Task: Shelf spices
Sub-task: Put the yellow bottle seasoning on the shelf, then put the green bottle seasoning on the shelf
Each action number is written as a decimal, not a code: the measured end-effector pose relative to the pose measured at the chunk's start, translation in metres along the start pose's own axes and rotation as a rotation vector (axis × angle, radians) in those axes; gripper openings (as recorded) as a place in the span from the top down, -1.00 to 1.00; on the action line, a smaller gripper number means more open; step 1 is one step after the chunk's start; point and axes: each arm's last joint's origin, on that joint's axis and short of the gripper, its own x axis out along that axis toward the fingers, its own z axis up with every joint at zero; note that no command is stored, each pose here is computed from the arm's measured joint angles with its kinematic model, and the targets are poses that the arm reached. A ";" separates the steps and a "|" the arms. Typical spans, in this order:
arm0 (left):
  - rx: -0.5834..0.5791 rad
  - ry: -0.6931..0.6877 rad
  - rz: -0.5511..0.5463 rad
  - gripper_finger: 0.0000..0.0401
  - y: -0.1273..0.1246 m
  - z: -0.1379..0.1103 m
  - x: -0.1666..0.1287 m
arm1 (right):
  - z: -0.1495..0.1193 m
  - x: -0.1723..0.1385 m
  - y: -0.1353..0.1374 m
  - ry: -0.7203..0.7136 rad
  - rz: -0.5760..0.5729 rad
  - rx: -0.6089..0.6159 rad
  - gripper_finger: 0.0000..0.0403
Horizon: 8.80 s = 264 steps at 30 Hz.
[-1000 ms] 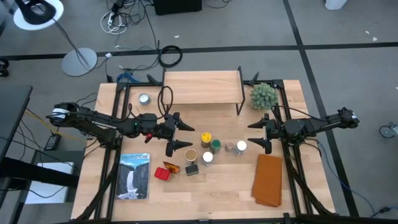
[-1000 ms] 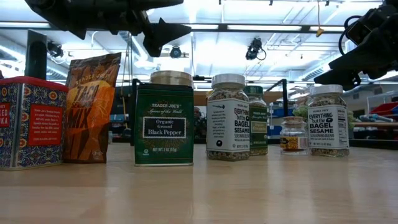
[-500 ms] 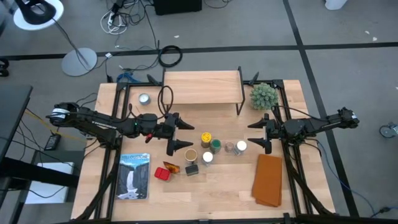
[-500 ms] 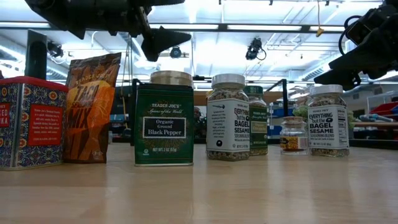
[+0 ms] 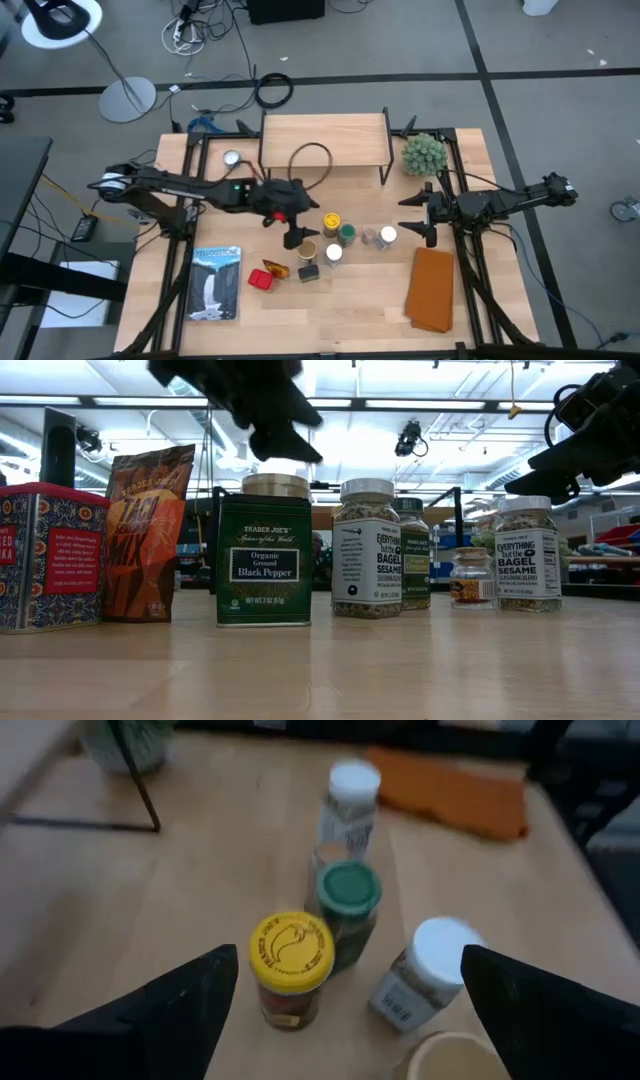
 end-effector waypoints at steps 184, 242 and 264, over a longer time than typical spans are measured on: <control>-0.263 0.184 0.483 -0.20 0.263 0.044 -0.135 | 0.010 -0.001 0.002 -0.098 0.022 0.036 -0.58; 0.030 0.020 0.383 -0.56 0.115 0.081 -0.120 | 0.011 -0.001 0.002 -0.105 0.024 0.038 -0.58; 0.094 -0.255 0.103 -0.56 0.020 0.078 -0.060 | 0.011 -0.001 0.002 -0.104 0.024 0.038 -0.58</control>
